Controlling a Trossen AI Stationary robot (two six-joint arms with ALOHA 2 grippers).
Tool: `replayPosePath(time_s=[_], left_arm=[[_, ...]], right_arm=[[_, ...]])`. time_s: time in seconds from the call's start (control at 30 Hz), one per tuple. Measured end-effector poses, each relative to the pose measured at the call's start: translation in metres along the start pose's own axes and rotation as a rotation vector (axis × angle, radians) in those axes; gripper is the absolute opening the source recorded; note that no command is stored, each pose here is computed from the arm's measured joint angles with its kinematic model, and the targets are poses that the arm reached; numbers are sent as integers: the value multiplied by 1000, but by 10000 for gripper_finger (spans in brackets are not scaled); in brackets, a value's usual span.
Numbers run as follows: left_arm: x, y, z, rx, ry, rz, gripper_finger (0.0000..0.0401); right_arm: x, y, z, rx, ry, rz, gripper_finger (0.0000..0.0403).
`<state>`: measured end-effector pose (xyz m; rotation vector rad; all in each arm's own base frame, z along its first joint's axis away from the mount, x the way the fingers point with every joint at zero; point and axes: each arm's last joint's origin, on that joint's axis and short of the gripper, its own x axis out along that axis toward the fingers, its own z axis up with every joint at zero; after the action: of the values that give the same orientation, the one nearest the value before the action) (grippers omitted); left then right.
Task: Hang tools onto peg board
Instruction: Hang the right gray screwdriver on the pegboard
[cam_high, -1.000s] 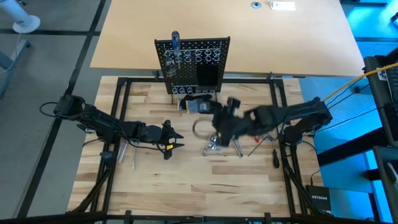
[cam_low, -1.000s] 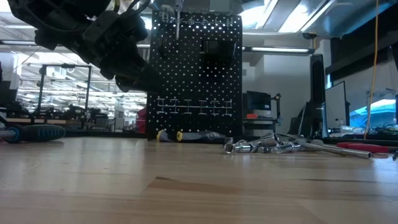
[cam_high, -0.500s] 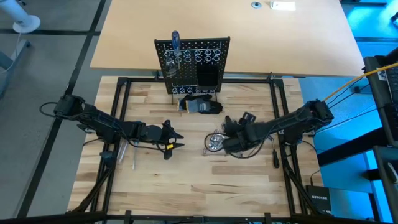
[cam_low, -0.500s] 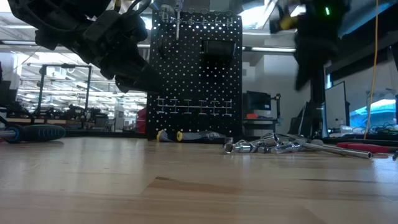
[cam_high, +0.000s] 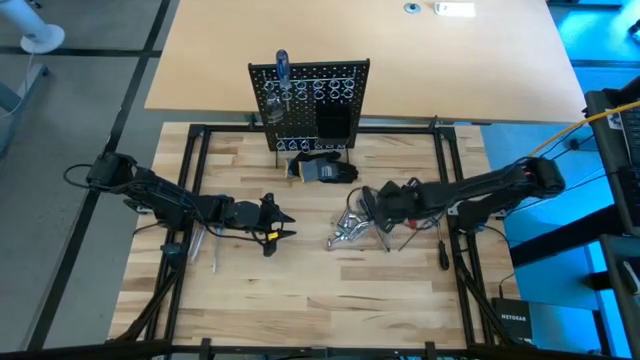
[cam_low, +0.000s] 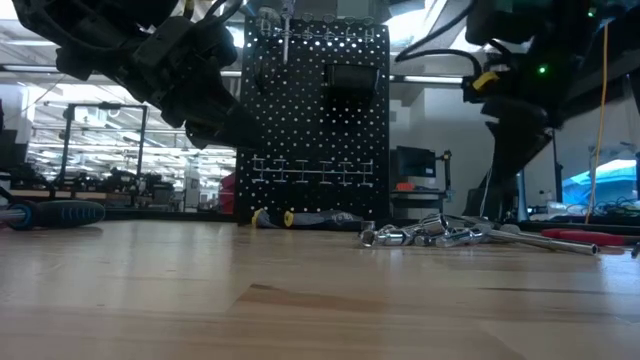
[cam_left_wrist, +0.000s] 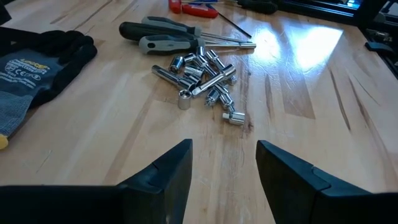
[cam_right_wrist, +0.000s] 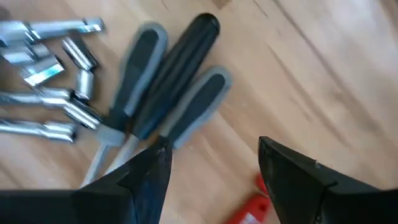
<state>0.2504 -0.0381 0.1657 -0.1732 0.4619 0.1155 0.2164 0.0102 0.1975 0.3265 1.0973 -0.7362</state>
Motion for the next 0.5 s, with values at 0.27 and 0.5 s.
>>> replayPosePath(time_s=[0.27, 0.5], left_arm=[[0, 0, 0, 2, -1, 0, 168], [0, 1, 0, 3, -5, 26, 168]], right_arm=[[27, -16, -4, 243, -35, 102, 238], [43, -11, -9, 254, 26, 97, 238]])
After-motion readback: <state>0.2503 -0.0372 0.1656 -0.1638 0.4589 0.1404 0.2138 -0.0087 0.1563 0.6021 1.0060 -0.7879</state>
